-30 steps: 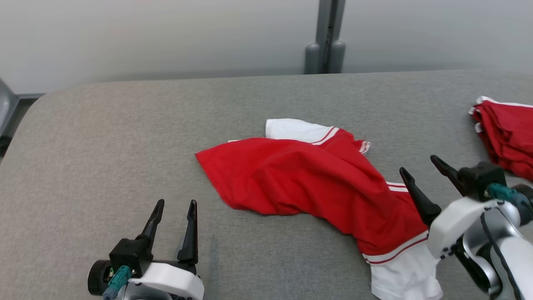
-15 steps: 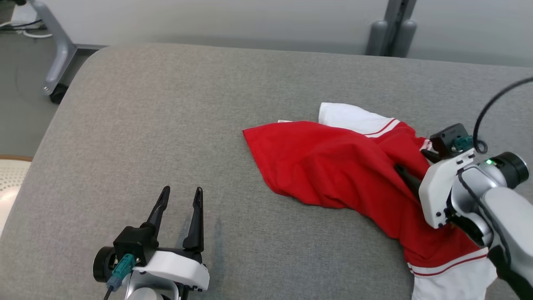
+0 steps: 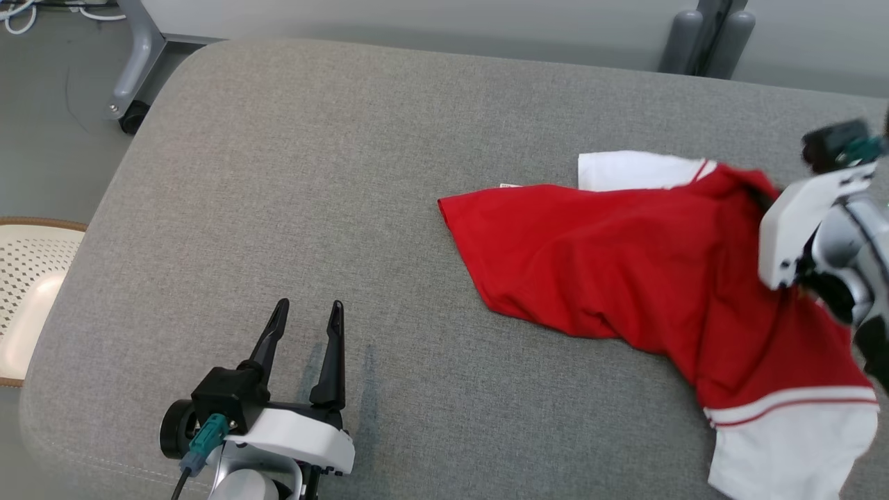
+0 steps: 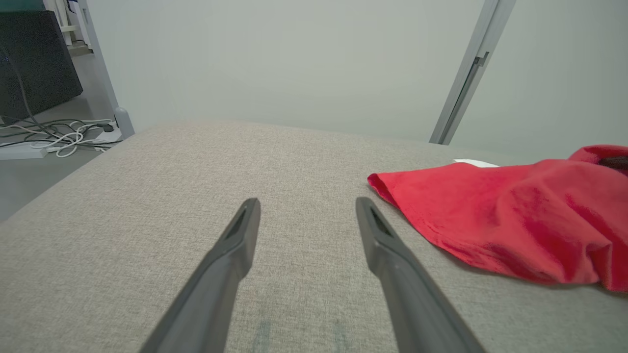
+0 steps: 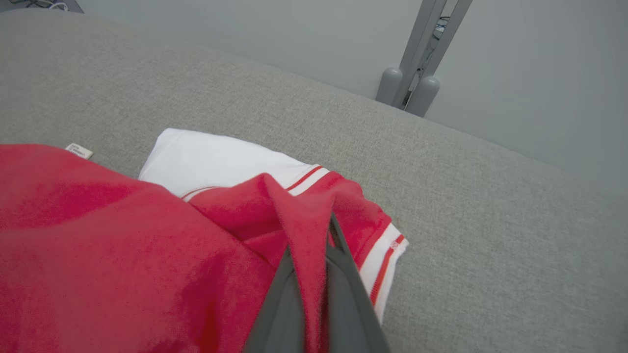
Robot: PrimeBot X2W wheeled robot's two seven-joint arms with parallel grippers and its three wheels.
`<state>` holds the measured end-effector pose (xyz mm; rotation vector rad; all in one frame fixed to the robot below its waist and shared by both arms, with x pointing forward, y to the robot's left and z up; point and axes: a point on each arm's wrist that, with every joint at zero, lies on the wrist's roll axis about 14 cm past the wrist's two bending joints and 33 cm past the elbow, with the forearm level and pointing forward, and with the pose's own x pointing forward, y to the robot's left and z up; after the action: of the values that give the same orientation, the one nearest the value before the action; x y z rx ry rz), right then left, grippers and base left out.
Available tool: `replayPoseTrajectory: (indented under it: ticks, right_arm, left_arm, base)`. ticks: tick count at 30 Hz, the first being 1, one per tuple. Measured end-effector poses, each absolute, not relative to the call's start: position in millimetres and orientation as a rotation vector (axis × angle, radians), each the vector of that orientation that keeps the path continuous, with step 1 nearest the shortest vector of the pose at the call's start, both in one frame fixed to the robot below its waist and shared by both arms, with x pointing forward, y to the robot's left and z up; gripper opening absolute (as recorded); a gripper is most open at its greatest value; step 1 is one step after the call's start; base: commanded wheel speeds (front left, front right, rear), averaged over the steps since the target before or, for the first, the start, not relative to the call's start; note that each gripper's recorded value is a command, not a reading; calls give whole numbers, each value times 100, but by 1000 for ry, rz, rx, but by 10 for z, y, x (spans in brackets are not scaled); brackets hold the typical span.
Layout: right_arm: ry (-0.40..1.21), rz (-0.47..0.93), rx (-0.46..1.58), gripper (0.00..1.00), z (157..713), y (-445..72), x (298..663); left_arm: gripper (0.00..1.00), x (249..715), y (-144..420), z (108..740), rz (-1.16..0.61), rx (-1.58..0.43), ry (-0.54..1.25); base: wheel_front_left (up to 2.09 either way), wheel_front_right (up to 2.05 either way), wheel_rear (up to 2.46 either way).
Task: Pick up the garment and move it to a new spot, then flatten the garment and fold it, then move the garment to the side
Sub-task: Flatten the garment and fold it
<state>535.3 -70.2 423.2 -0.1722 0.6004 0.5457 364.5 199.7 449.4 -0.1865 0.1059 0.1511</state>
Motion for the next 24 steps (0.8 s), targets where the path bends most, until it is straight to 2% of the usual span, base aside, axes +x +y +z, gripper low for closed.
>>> replayPoseTrajectory:
  ticks: [4,10,20,21,22,23,24]
  right_arm:
    - [484,479,-155,0,4519,-825,5704]
    - [402,358,-167,0,4749,-1196,6075]
    - [378,216,-184,0,4750,-1673,6320]
    - [359,213,-175,17,4767,-1670,6338]
    - [338,209,-170,41,4796,-1675,6362]
    - [318,208,-168,80,4832,-1670,6380]
    - [300,212,-168,100,4852,-1651,6383]
  left_arm:
    - [100,3661,1995,4462,151,-185,115]
    - [100,3713,1955,4429,138,-181,126]
    - [100,3734,1908,4332,123,-177,157]
    - [100,3737,1901,4323,120,-175,159]
    - [100,3744,1891,4317,116,-175,161]
    - [100,3755,1884,4317,113,-174,161]
    - [100,3769,1873,4323,107,-172,159]
  base:
    - [0,0,0]
    - [0,0,0]
    - [0,0,0]
    - [0,0,0]
    - [0,0,0]
    - [0,0,0]
    - [0,0,0]
